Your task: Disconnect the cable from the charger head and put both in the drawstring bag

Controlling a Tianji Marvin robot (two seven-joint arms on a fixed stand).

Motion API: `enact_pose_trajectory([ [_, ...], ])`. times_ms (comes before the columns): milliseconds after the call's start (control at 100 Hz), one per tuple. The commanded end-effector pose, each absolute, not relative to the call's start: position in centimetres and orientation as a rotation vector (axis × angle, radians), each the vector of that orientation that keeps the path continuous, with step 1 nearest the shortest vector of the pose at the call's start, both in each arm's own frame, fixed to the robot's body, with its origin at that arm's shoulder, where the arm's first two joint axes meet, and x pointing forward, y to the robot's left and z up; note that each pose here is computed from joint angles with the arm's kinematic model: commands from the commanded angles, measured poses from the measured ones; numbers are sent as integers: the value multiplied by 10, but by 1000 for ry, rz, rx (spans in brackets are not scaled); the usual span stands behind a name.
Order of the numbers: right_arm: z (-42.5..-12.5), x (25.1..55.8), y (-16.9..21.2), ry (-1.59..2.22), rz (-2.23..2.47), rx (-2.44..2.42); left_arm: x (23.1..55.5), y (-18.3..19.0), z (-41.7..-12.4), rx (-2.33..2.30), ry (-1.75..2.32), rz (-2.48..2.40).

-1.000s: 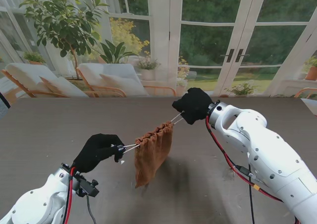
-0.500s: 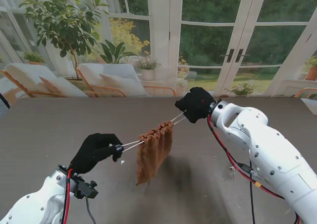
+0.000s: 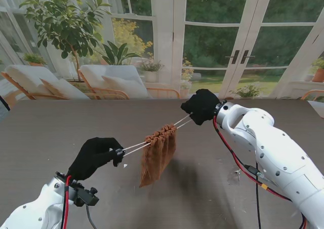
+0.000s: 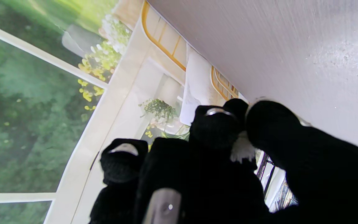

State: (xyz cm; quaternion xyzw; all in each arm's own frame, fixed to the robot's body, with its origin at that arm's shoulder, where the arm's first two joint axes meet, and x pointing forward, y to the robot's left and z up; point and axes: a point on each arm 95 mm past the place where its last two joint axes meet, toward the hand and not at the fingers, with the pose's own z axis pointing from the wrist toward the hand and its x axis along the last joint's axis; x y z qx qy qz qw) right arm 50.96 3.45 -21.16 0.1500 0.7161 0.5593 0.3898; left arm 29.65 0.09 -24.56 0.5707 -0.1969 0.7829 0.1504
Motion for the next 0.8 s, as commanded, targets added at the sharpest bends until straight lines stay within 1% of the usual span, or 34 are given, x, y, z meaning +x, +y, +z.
enact_pose_trajectory([
  [0,-214,514,26,1834,1373,399,293,-2,-240,1615,-573,2250],
  [350,-218,525,21,1844,1341,415,288,-2,-234,1620,-568,2271],
  [790,-219,532,19,1855,1311,424,279,0,-229,1631,-552,2292],
])
